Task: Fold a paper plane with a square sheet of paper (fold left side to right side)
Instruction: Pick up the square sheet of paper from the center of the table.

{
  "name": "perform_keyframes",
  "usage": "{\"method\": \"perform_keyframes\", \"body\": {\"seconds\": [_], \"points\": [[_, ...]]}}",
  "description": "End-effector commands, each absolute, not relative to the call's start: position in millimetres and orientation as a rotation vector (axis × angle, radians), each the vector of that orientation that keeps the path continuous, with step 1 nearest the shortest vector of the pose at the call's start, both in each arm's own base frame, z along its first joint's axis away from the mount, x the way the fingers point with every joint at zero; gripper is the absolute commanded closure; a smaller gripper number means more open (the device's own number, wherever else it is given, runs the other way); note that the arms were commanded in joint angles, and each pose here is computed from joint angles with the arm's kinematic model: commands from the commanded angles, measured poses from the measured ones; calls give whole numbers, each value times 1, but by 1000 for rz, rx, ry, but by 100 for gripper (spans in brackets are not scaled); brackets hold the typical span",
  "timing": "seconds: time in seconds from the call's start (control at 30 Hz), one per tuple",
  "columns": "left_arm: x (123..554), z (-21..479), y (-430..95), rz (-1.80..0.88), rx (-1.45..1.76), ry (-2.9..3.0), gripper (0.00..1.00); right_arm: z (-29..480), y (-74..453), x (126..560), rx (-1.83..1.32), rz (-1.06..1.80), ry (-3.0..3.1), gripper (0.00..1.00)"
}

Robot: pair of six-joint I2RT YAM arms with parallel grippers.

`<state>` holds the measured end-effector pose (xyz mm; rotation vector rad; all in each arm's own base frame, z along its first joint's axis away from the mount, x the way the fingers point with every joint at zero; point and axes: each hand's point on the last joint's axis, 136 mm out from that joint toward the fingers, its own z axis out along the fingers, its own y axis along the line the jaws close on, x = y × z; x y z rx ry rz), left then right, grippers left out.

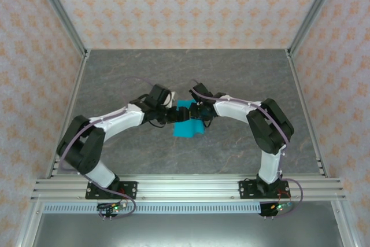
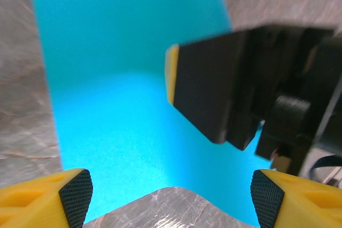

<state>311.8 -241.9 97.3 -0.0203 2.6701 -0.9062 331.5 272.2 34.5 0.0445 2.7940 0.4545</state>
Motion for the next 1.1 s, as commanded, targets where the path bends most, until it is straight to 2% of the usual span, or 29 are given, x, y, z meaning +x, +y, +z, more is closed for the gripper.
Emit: {"method": "perform_keyframes", "body": {"seconds": [0.0,0.1,0.3,0.53,0.87,1.07], "points": [[315,113,-209,-842,-85,2626,18,56,285,323,21,590,2769,66],[314,121,-189,-847,-141,2592,18,67,288,324,48,693,2741,70],[312,150,-160,-930,-224,2465,16,107,280,336,130,1008,2584,72],[307,207,-164,-1104,-156,2264,13,184,247,346,92,1425,2244,72],[292,312,-191,-1397,57,1952,8,329,228,301,-244,1580,1857,73],[277,375,-220,-1432,304,1795,7,418,227,258,-419,1607,1655,73]]}}
